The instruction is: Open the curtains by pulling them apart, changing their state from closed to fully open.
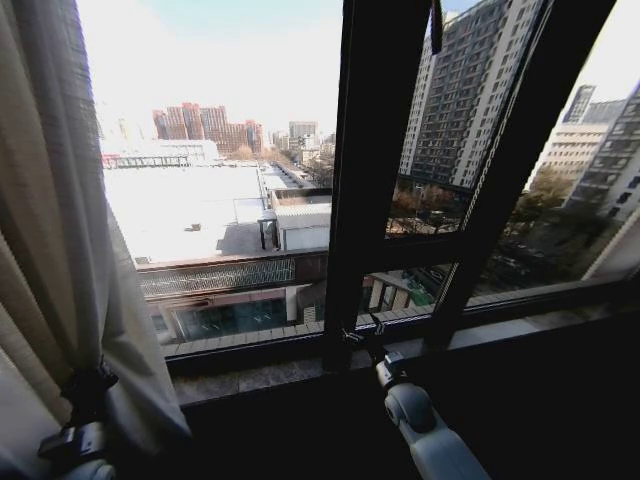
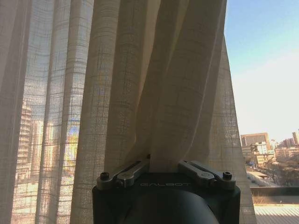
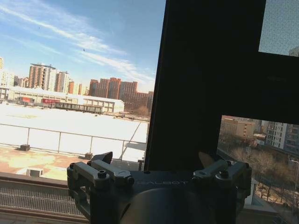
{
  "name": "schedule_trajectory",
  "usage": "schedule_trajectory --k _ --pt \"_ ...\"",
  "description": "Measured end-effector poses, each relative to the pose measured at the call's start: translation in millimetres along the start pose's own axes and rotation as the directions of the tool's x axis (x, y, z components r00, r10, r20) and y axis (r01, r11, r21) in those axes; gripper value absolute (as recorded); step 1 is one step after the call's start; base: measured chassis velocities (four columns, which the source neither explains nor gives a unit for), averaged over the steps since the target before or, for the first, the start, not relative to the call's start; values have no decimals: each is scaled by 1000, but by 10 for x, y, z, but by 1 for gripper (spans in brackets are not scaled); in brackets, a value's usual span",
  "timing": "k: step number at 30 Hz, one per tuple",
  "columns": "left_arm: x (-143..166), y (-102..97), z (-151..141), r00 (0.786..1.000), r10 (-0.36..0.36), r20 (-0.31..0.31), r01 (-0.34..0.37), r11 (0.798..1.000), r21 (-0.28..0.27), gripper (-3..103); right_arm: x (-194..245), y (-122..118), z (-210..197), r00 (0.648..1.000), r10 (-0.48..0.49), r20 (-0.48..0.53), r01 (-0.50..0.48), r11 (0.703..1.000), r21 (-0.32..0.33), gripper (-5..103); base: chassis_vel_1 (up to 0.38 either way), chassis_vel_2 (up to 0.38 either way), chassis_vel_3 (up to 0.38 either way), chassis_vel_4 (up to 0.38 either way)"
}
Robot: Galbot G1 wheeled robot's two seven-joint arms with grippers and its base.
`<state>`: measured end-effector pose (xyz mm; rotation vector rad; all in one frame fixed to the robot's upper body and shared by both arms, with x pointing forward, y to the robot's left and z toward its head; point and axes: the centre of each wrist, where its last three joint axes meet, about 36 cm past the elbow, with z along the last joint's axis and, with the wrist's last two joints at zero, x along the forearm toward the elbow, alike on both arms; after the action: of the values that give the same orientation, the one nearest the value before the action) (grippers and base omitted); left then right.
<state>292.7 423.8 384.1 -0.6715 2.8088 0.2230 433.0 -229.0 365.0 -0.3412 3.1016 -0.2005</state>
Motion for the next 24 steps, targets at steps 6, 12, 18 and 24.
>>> schedule_trajectory --k 6,12,18,24 --pt "19 3 -6 1000 1 3 -1 1000 0 0 0 0 0 1000 0 0 0 1000 0 100 273 196 -297 -239" --pt "-2 -3 -14 1000 5 9 -5 1000 -6 0 0 2 0 1000 0 0 0 1000 0 100 184 210 -206 -208" --pt "18 -218 -177 997 65 44 -64 998 -12 0 0 1 0 1000 0 0 0 1000 0 100 33 35 -19 -56" --pt "77 -432 -273 992 117 54 -116 993 -23 0 0 -2 0 1000 0 0 0 1000 0 100 -49 -53 30 32"
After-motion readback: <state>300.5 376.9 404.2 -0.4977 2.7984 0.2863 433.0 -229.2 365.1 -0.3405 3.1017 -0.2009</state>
